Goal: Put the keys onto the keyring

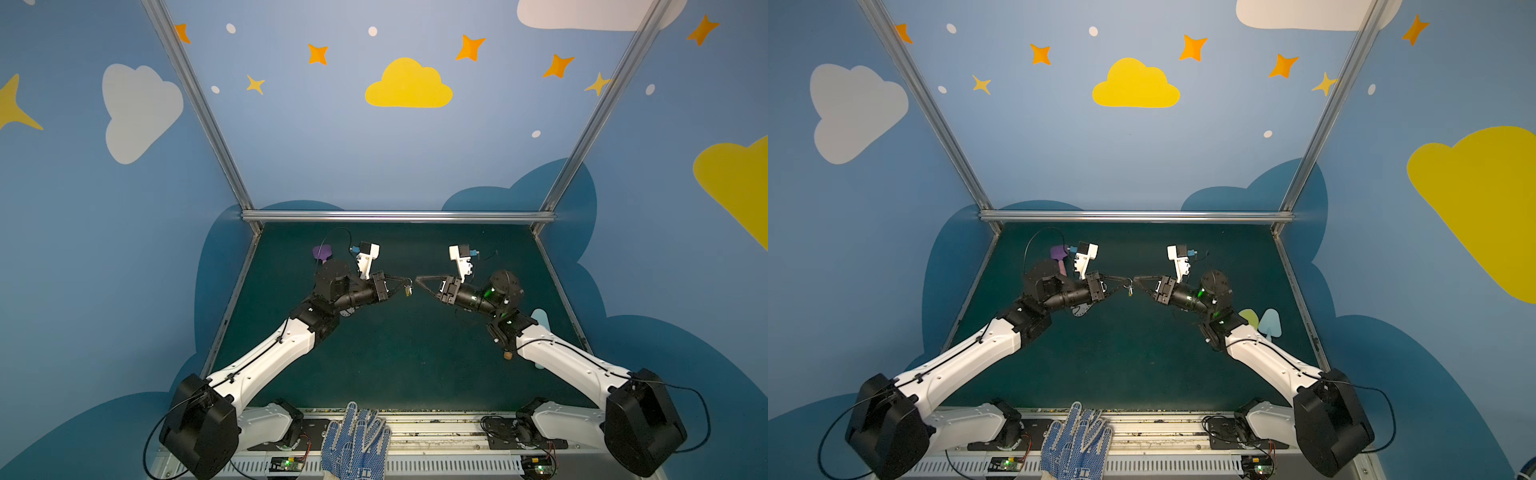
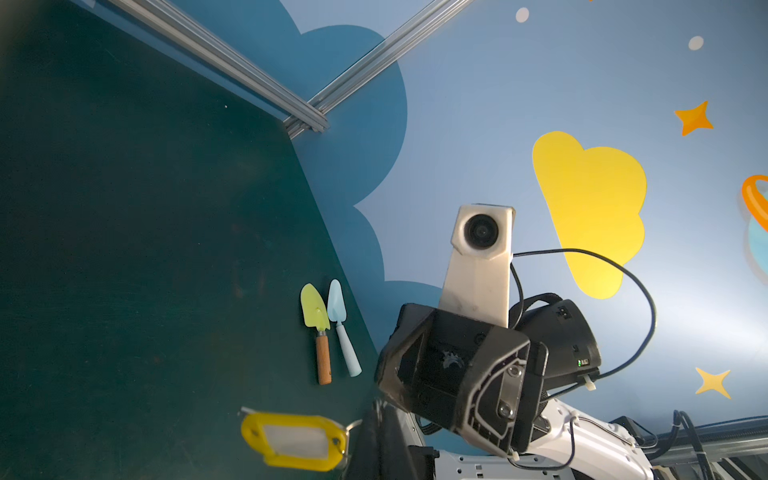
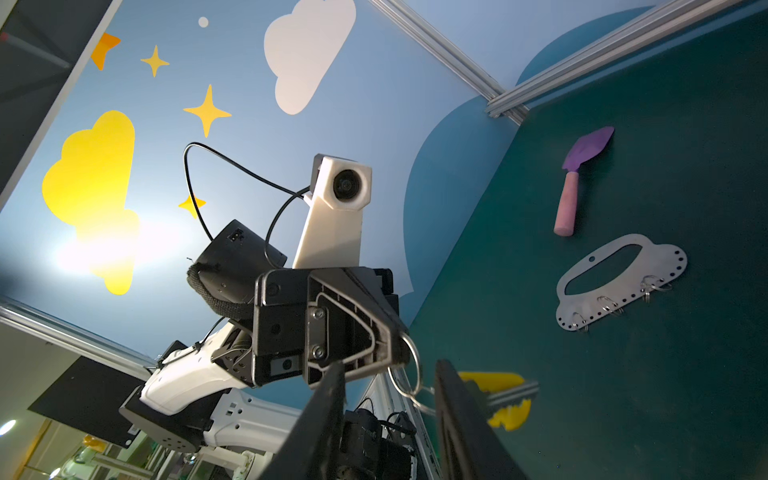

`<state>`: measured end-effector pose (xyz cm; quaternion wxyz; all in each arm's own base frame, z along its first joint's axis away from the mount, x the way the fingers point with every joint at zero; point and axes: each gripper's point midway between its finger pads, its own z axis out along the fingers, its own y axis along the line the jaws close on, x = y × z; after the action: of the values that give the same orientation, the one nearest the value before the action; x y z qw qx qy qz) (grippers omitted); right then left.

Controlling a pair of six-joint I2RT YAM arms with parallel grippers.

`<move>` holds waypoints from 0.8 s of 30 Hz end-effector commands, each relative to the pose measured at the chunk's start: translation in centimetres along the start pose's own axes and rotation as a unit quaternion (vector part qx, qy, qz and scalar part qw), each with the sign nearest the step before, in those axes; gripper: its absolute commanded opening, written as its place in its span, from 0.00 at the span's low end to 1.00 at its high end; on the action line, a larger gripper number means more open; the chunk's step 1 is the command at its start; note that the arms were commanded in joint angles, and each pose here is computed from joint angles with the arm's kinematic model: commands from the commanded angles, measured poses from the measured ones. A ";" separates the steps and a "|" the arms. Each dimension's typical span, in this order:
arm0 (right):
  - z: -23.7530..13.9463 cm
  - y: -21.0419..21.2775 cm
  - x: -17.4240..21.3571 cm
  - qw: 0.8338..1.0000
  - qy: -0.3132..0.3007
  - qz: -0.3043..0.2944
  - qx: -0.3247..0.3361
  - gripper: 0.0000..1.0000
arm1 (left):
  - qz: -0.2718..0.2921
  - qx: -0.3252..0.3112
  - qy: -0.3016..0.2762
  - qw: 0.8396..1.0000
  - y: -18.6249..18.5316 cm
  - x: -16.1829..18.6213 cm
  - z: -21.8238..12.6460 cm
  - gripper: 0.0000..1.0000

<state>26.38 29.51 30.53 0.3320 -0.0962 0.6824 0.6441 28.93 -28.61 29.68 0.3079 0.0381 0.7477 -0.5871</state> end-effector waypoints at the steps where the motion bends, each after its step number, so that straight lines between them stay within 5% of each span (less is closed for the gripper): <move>1: -0.3 -0.1 -0.2 1.000 -0.004 -0.010 0.005 0.34 | 0.012 0.010 -0.019 1.000 -0.7 -0.6 -0.3 0.04; 24: 2.1 2.1 1.2 0.996 0.046 -0.002 -0.076 0.22 | 0.012 0.024 -0.024 0.999 -1.0 -0.7 -0.3 0.05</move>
<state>25.38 31.75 29.64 0.2812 -0.1283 0.6714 0.6736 29.27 -28.51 30.37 0.3250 0.0342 0.7339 -0.5956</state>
